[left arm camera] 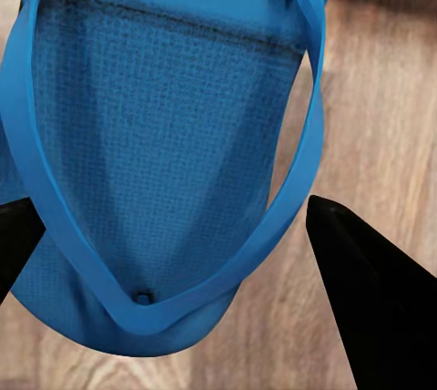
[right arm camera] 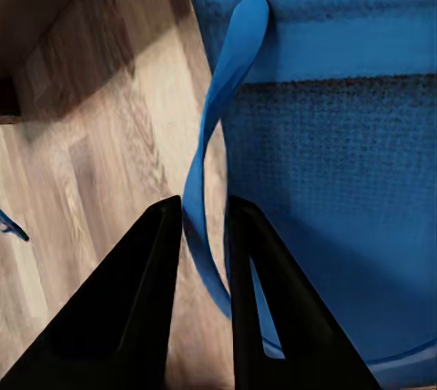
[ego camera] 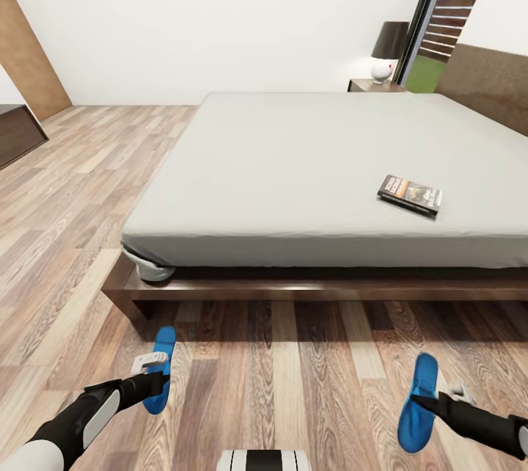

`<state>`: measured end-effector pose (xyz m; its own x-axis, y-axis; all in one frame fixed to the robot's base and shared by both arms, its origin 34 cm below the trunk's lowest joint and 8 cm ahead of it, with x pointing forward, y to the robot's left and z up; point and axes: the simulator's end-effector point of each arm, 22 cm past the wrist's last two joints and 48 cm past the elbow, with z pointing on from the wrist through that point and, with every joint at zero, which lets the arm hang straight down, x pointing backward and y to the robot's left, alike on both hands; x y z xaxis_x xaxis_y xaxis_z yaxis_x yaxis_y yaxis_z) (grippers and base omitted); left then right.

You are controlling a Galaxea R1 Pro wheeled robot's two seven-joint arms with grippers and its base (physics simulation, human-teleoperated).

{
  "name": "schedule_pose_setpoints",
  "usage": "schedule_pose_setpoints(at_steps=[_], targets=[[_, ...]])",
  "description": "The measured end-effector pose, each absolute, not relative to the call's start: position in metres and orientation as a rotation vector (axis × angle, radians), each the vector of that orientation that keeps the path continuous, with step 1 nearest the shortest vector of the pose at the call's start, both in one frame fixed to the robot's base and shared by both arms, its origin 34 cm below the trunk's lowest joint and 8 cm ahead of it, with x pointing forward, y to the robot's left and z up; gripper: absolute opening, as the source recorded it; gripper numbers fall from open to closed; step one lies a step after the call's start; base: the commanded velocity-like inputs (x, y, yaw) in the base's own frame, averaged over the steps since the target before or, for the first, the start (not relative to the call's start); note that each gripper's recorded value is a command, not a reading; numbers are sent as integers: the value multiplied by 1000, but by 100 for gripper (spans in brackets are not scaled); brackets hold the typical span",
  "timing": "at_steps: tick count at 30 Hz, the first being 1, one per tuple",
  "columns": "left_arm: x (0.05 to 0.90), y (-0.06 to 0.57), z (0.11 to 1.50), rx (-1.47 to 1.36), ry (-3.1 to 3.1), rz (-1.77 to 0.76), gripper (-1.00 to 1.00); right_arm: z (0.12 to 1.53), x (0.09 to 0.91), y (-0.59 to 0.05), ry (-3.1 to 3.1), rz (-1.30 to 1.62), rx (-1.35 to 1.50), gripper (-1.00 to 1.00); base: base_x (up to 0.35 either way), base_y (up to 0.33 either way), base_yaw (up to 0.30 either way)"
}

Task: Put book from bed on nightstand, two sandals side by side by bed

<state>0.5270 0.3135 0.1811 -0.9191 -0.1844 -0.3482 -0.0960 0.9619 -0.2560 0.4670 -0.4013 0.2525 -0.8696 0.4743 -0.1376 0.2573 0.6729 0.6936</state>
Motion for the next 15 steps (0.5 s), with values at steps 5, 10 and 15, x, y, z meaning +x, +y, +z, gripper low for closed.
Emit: schedule_pose_setpoints(at_steps=[5, 10, 15], targets=[[527, 312, 181, -202, 2736, -333, -100, 279, 488, -399, 2531, 1099, 585, -100, 0, 0, 0], [527, 309, 181, -201, 2736, -340, -100, 299, 508, -385, 2487, 1197, 613, -100, 0, 0, 0], [523, 307, 175, -203, 2749, -343, -100, 311, 521, -375, 2428, 1278, 635, -100, 0, 0, 0]])
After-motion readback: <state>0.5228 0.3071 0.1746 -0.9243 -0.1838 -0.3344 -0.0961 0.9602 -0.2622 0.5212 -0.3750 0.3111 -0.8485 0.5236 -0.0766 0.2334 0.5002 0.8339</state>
